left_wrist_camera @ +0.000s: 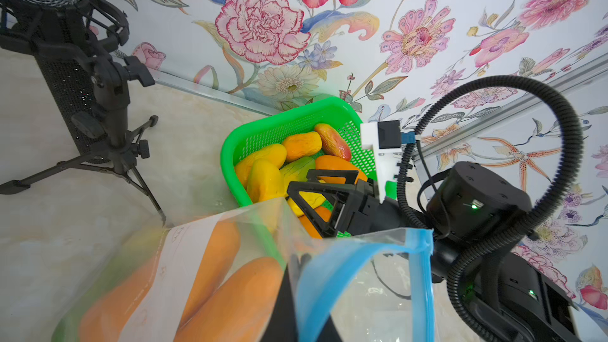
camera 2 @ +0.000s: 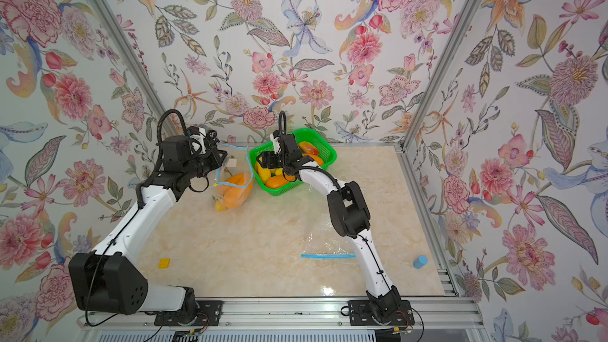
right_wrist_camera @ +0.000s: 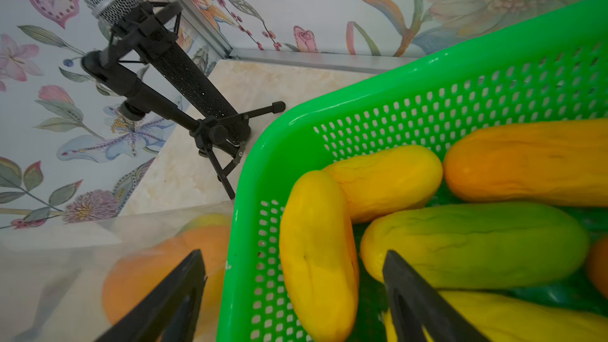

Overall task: Place the mango in a zip-top bag and seal the zipper
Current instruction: Pick up the mango from the basket.

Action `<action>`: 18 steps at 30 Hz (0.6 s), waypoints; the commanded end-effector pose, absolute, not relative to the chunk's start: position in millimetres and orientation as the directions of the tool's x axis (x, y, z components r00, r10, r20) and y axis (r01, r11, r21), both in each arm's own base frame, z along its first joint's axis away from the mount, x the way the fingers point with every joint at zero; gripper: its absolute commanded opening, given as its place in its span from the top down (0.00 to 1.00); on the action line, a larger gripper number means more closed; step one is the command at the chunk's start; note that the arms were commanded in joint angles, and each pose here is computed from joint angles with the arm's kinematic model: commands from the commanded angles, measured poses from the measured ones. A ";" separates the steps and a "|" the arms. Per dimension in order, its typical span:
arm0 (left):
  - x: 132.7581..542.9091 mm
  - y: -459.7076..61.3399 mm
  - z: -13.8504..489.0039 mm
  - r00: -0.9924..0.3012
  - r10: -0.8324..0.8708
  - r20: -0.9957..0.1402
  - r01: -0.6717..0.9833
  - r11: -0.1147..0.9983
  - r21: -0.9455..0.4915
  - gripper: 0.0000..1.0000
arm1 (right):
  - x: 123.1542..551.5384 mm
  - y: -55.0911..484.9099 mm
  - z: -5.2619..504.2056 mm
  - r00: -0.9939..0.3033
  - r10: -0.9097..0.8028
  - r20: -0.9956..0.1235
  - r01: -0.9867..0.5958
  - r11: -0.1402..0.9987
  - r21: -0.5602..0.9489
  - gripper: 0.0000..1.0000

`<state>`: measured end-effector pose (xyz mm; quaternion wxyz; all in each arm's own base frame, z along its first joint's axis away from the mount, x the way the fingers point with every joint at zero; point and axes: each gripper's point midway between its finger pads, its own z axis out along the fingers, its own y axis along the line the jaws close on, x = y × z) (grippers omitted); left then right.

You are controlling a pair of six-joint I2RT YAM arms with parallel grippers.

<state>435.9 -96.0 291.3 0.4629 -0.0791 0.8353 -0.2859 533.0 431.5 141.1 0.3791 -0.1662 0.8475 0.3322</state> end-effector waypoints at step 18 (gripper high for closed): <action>435.0 -91.0 309.8 -0.522 -0.430 -0.736 0.147 0.805 -0.574 1.00 | 529.9 433.6 151.1 -0.611 -0.176 -0.772 -0.582 0.761 0.287 0.77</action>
